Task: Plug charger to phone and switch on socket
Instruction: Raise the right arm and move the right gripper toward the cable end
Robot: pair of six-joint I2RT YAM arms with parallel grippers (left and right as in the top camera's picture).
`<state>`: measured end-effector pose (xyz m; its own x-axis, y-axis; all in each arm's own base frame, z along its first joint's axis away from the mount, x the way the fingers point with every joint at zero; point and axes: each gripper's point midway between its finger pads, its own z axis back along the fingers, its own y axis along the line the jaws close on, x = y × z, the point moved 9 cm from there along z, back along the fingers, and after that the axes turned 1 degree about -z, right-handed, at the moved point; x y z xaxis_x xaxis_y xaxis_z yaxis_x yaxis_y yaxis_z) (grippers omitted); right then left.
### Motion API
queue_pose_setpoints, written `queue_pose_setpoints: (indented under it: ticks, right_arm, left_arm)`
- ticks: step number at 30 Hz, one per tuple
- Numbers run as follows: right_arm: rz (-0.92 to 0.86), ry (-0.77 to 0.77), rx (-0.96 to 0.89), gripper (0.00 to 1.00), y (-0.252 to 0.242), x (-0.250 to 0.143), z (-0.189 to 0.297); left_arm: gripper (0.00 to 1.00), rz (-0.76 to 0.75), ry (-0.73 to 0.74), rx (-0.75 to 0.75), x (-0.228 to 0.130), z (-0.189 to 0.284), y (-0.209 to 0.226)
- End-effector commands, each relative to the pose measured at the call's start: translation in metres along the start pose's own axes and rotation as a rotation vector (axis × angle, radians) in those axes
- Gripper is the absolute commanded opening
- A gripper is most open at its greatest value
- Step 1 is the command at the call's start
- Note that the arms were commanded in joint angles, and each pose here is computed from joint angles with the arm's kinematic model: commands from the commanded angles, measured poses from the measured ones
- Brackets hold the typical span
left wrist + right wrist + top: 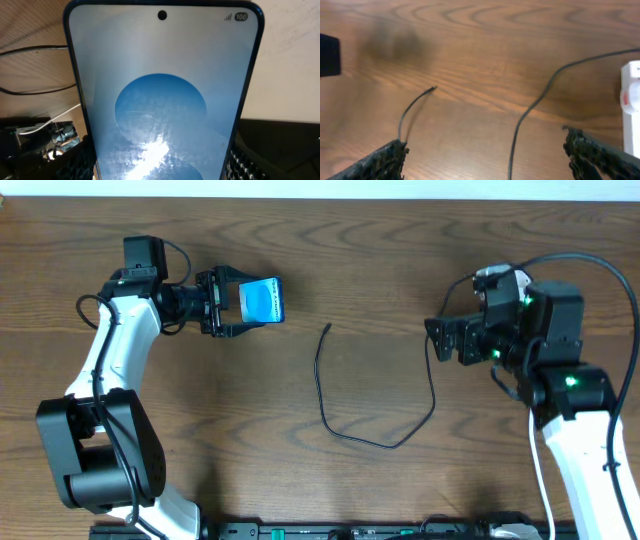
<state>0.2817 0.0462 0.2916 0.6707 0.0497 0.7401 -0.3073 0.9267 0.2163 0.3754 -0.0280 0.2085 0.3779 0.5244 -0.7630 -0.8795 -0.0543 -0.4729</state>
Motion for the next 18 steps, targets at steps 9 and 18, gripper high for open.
queue_pose_setpoints:
  ticks: [9,18]
  right_arm:
    - [-0.023,0.135,0.154,0.99,0.009,0.048,-0.003]
    - [-0.029,0.304,0.199,0.99,0.006,0.07,-0.018]
  left_arm:
    - [0.7,-0.031,0.024,-0.028,-0.011,0.007,-0.009]
    - [0.7,-0.031,0.024,-0.028,-0.011,0.007,-0.009]
